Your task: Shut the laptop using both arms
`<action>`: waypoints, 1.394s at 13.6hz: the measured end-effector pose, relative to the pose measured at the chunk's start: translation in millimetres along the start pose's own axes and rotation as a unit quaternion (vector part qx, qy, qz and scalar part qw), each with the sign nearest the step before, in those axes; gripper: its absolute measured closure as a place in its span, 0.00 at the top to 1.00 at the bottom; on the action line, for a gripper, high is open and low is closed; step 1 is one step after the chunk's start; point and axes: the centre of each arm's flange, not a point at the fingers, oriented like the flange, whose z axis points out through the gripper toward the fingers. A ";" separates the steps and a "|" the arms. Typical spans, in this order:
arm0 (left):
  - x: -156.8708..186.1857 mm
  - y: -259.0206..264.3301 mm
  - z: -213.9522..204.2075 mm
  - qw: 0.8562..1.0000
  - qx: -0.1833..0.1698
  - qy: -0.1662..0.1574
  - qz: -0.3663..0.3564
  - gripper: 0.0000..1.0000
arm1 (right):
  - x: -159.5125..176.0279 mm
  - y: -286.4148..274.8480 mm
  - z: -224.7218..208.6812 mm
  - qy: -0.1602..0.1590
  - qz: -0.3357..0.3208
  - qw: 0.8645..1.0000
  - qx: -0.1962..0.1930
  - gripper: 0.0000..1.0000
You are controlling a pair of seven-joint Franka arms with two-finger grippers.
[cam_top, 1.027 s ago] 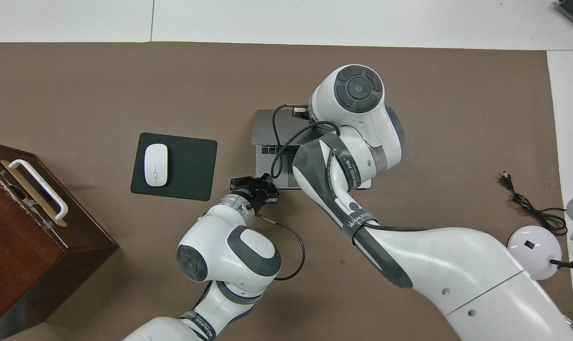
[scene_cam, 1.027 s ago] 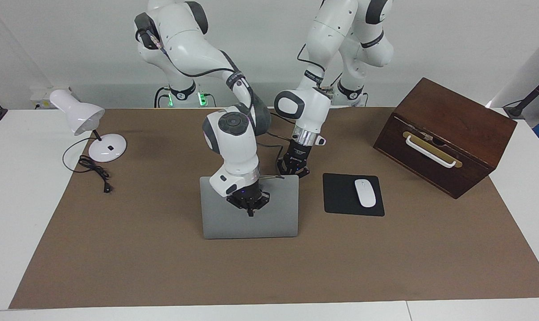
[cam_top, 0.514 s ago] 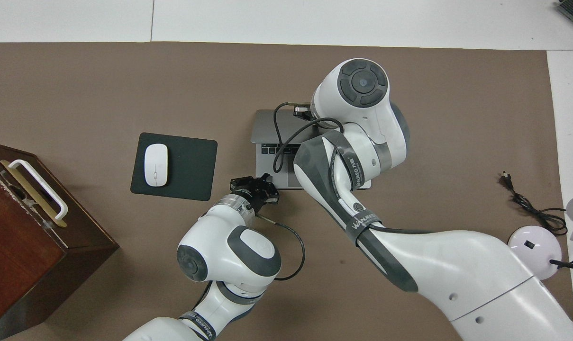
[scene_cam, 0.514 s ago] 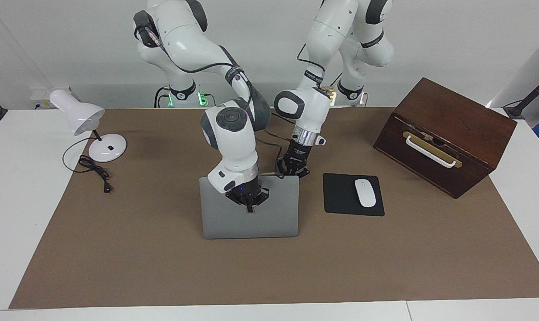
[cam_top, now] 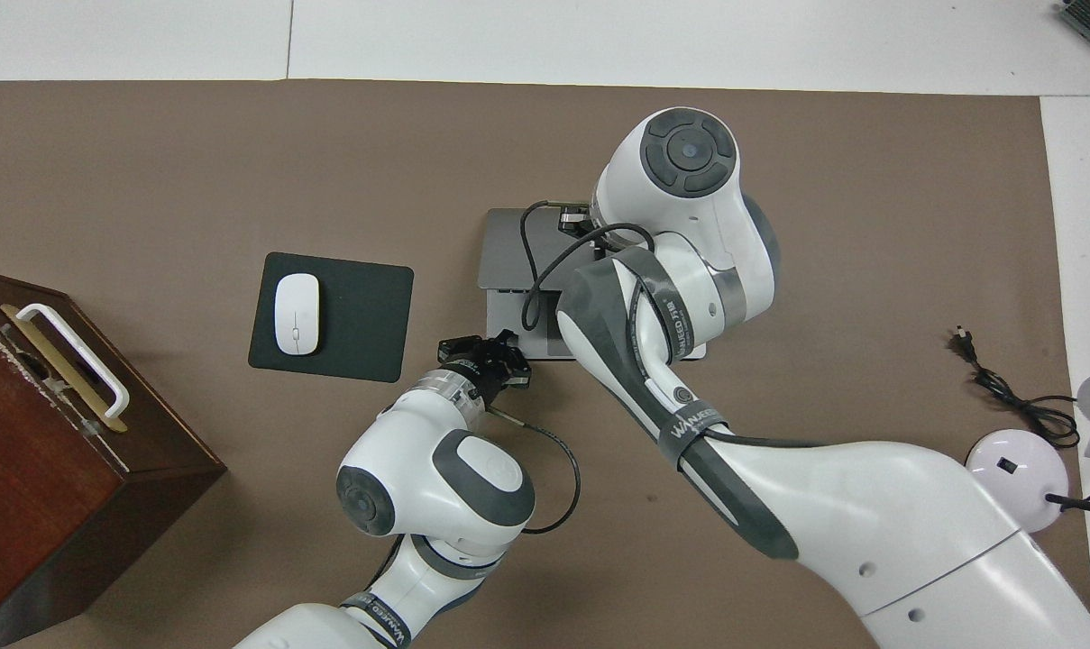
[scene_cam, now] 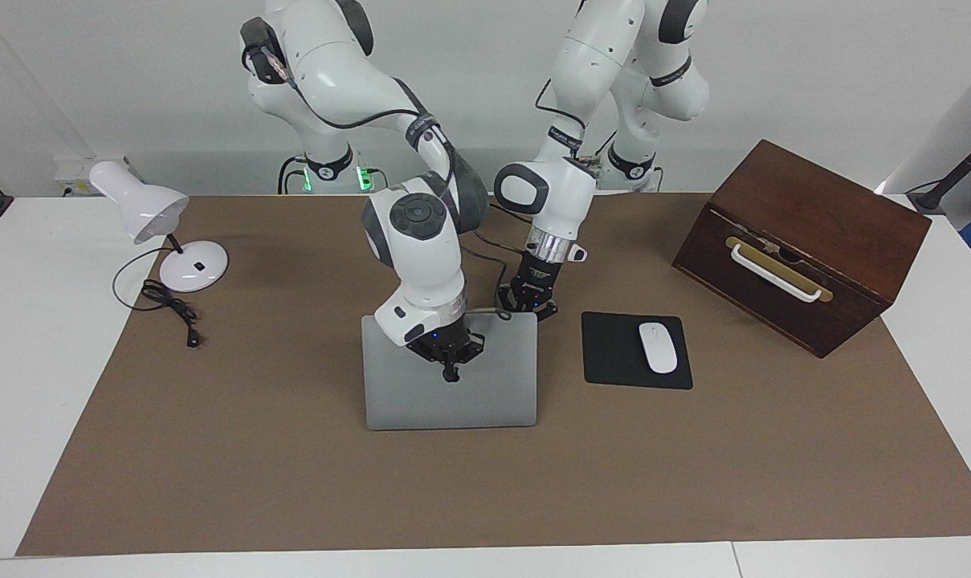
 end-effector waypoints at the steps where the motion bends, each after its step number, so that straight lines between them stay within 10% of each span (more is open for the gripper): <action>1: 0.0 0.0 0.0 1.000 0.000 0.000 0.000 0.01 | -0.5 0.0 0.2 -0.001 0.000 1.000 -0.001 0.01; 19: 0.0 0.0 0.0 1.000 0.000 0.000 0.000 0.01 | -7.6 3.1 13.6 -0.022 0.008 1.000 -0.004 0.01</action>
